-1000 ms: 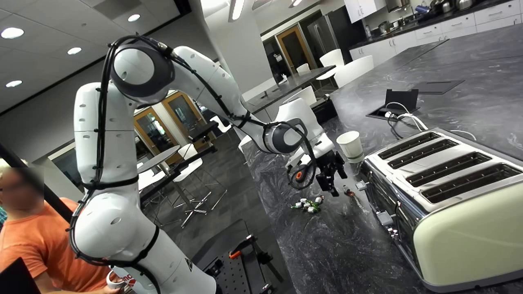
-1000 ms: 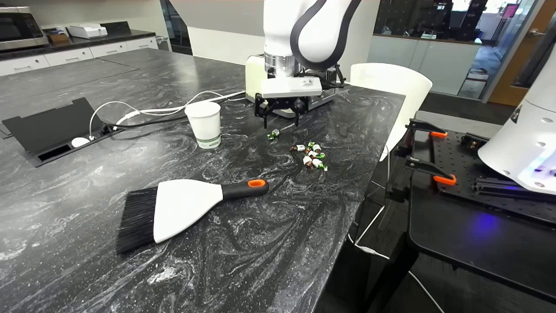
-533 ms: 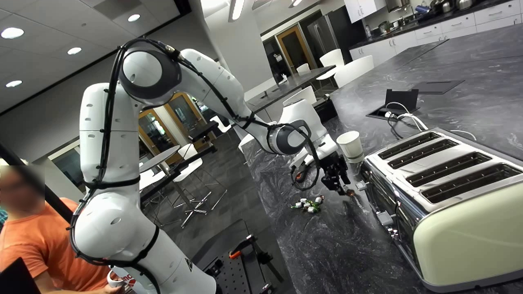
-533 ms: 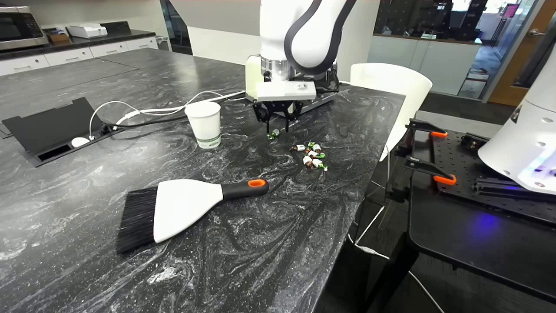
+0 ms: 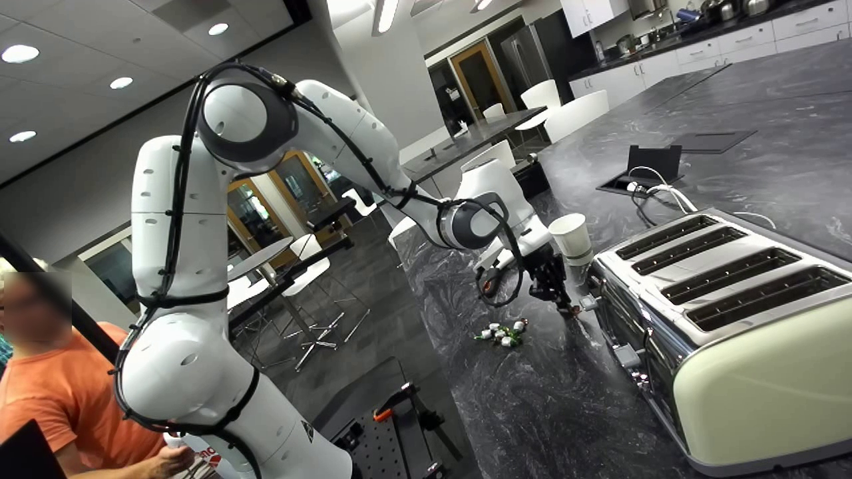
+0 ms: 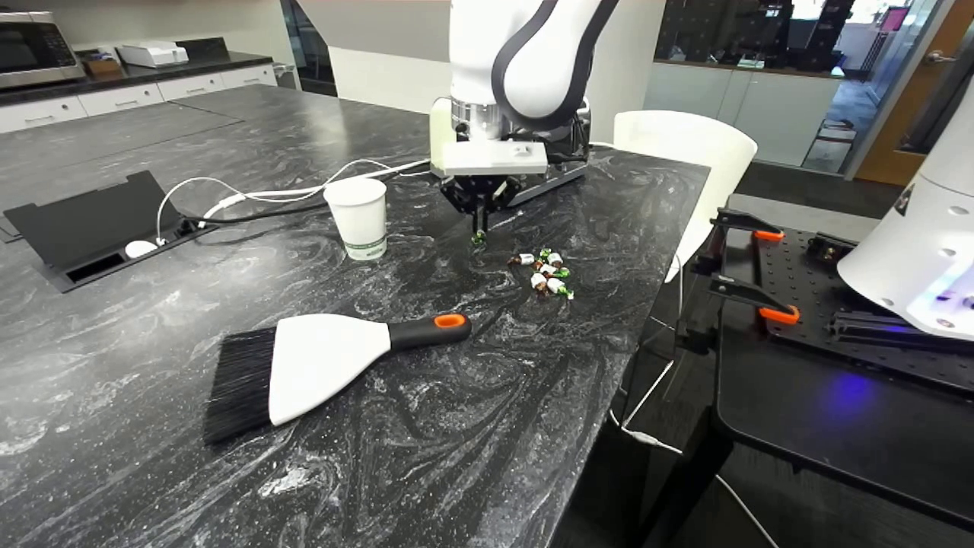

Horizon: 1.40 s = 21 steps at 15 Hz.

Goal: Place three sweets in the cup

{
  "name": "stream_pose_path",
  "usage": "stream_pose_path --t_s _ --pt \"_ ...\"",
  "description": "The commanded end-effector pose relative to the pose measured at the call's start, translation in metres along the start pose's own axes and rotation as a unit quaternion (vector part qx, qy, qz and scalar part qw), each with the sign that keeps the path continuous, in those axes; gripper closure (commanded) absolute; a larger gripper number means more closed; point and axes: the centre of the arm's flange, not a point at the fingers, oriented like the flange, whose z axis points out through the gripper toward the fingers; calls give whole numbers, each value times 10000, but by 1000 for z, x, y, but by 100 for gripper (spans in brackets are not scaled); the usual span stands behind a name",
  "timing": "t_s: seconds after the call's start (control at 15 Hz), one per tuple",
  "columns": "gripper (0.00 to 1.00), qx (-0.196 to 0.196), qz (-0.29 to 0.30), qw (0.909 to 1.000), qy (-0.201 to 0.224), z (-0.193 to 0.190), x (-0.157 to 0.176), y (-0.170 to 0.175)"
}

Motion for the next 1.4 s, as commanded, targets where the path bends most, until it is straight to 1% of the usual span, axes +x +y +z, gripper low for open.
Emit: stream_pose_path --t_s 0.0,0.2,0.33,0.53,0.73,0.87,1.0,1.13,1.33 --pt "98 168 43 9997 158 -25 -6 3" --pt "97 492 -34 9979 425 -67 -14 7" --pt "97 846 -115 9938 706 -104 -23 4" --pt "97 1307 -276 9847 1119 -153 -33 -18" --pt "97 1563 -471 9762 1428 -185 -43 -53" --pt "97 1691 -589 9720 1520 -196 -49 -81" --pt "97 1717 -711 9708 1516 -197 -53 -105" --pt "97 1661 -785 9720 1463 -187 -57 -126" --pt "97 1389 -829 9774 1362 -160 -60 -146"
